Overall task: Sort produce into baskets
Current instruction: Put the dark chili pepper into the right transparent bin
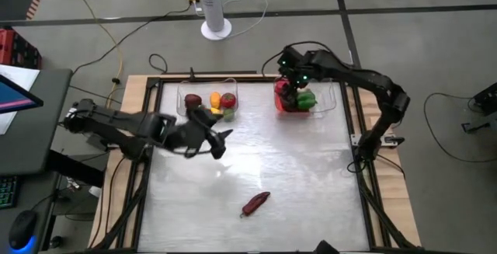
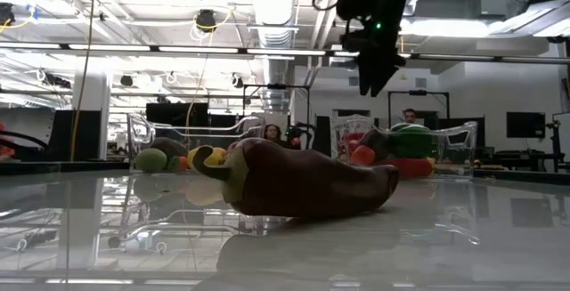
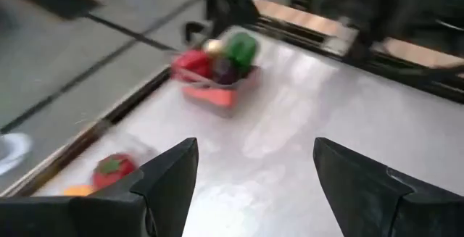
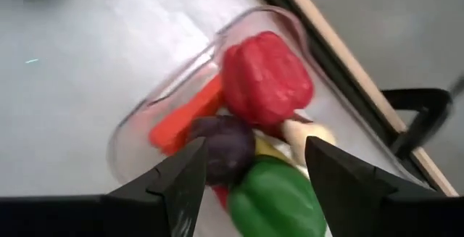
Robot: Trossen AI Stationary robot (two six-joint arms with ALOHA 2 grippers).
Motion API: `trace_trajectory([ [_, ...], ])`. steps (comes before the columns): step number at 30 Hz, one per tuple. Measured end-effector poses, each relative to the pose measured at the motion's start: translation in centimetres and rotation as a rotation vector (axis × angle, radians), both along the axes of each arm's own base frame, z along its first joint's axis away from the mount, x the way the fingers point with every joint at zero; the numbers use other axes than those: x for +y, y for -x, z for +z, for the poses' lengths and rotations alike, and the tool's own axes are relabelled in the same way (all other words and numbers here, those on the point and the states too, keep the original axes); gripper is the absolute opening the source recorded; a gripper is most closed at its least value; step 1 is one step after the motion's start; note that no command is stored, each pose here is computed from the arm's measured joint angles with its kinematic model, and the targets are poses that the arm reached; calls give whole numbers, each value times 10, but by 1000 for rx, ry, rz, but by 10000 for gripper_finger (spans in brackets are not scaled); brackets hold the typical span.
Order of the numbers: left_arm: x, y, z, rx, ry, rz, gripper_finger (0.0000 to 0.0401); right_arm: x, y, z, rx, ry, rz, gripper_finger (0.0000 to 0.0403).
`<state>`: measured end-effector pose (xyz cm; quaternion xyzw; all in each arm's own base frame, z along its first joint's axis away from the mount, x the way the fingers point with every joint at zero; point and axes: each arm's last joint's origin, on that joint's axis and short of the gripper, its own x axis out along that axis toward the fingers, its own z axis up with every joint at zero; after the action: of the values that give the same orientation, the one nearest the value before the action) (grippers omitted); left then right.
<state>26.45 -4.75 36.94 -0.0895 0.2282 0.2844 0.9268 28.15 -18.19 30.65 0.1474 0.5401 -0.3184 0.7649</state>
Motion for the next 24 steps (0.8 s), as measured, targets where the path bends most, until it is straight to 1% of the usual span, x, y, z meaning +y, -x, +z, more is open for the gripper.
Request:
trace_trajectory([
  [2,14,-6,3,3,41,-92,261,5,4,8,-51,-36,38,261],
  [4,26,-9,5,8,111,-240,261,13,7,18,-135,-97,92,261],
  [6,37,-10,8,-4,171,-355,261,20,6,29,-226,-129,175,261],
  [9,48,-11,7,7,215,-443,261,34,-1,39,-332,-146,283,261],
  [11,53,-11,7,17,192,-477,261,48,-10,43,-398,-188,335,261],
  [13,55,-10,7,34,125,-512,261,72,-21,45,-427,-229,392,261],
  [15,52,-6,11,36,39,-575,261,105,-33,42,-412,-280,453,261],
  [17,46,3,20,-20,-42,-665,261,141,-46,37,-394,-310,519,261],
  [19,42,14,23,-74,-96,-740,261,178,-60,27,-363,-293,599,261],
  [21,41,25,15,-93,-106,-783,261,211,-70,19,-352,-244,650,261],
  [24,43,38,-3,-93,-81,-775,261,254,-84,5,-378,-178,719,260],
])
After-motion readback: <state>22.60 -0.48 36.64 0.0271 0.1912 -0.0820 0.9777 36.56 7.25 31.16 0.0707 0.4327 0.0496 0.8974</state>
